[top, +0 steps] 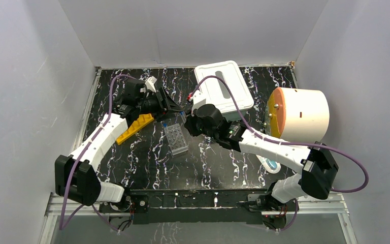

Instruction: Organize the chemistry lab equipment

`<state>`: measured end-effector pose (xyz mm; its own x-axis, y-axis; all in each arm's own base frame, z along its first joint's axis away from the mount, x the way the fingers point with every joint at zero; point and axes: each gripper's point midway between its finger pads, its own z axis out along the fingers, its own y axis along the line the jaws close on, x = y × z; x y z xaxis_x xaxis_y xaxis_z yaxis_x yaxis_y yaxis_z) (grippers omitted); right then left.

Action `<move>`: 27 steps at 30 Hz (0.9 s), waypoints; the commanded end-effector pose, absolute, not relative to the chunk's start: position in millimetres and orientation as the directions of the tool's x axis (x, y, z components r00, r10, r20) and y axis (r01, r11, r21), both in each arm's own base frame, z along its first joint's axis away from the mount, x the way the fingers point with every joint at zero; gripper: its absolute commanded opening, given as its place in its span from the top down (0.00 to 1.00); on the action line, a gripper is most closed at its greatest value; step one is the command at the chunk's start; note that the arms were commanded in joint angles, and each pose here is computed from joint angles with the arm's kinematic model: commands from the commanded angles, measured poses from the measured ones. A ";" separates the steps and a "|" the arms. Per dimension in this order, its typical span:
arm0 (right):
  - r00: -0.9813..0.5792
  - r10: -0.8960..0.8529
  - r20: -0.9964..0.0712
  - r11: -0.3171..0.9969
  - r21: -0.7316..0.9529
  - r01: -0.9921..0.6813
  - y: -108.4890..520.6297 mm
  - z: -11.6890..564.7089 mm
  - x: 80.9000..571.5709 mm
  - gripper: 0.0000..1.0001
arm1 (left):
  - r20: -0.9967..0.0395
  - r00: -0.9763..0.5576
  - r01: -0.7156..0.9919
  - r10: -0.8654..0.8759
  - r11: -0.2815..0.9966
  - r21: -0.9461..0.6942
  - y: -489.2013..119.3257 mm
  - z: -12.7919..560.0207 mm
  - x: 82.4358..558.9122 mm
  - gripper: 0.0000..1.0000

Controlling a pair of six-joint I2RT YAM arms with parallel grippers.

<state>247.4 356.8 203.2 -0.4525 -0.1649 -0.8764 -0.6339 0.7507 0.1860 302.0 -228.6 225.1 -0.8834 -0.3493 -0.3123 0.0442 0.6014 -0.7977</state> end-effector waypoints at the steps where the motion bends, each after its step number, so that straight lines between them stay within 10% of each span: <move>1: -0.389 -0.115 -0.914 0.706 0.201 -0.680 365.3 234.2 249.5 0.75 | -0.260 -0.914 0.059 -0.311 0.533 -0.844 -239.1 237.0 292.3 0.48; 13: -0.392 -0.140 -0.909 0.686 0.197 -0.701 370.3 228.5 249.2 0.75 | -0.220 -0.933 0.047 -0.284 0.510 -0.859 -243.4 237.1 289.4 0.76; 27: -0.370 -0.152 -0.917 0.643 0.193 -0.741 376.9 228.6 246.4 0.75 | -0.183 -0.947 0.027 -0.263 0.504 -0.863 -246.1 234.8 290.3 0.76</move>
<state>240.9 362.7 203.2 -0.4341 -0.2118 -0.8756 -0.7068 0.6827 0.1852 294.2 -243.0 217.2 -0.9386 -0.2900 -0.1869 0.0026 0.5356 -0.8445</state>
